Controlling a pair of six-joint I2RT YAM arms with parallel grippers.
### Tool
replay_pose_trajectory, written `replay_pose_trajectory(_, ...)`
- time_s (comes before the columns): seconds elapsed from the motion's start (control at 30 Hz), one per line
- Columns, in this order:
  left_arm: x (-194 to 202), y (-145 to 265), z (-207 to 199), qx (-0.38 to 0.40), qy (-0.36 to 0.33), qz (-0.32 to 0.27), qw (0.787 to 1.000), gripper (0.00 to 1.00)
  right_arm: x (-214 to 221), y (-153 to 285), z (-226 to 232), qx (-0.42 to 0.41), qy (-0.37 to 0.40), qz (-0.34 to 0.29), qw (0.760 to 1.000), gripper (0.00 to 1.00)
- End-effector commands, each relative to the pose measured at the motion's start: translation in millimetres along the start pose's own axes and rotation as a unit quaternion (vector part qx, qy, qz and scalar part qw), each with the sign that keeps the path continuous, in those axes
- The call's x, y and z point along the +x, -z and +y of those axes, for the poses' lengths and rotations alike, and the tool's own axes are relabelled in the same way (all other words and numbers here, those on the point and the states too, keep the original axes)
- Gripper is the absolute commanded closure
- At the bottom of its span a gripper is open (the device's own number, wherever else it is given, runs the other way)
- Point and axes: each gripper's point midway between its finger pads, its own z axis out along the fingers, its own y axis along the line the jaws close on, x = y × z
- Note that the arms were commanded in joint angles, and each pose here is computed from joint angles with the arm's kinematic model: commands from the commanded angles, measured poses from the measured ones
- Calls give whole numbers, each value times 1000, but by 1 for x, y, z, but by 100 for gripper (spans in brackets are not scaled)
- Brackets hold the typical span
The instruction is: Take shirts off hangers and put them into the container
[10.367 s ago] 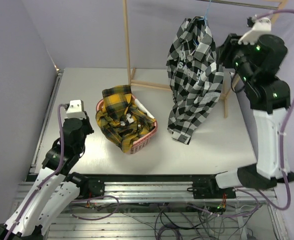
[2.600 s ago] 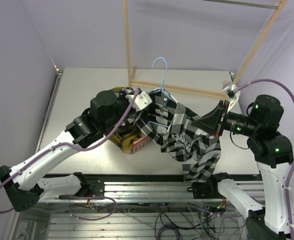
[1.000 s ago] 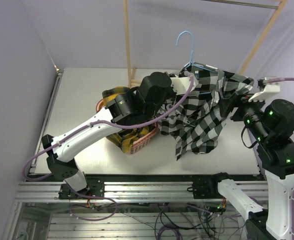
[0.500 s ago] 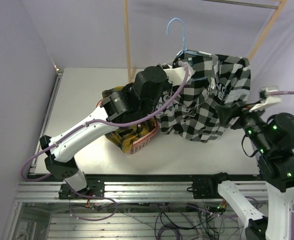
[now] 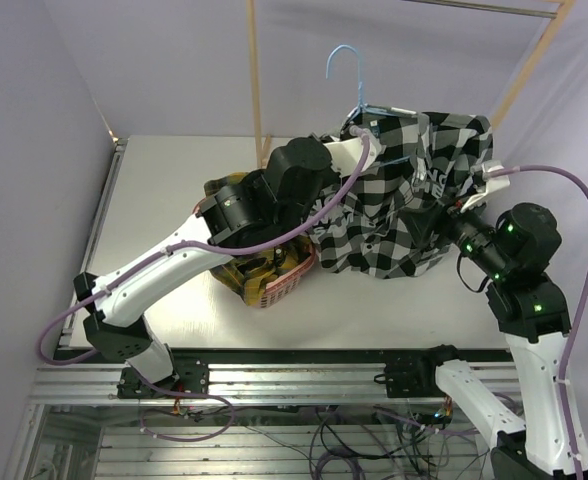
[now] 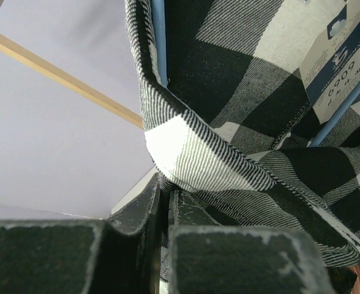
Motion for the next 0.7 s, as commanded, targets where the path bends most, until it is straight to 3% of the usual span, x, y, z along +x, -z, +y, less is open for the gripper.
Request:
replay_pose_trajectory(0.0,-10,17,20,-7,58,-29,998,93,-12,-18,-6,-1,8,-33,999,41)
replay_pose_trajectory(0.23,-11,24,21,3,73,-36,997,93,-5,-38,-17,9,-6,-49,999,54)
replay_pose_trajectory(0.3,-11,26,23,5,78,-39,996,93,-4,-41,-19,11,-9,-60,998,64)
replay_pose_trajectory(0.47,-4,27,19,7,79,-34,996,93,-4,-42,-21,15,-17,-78,997,100)
replay_pose_trajectory(0.67,14,26,8,12,71,-16,997,93,-11,-27,-32,60,-11,-83,995,100)
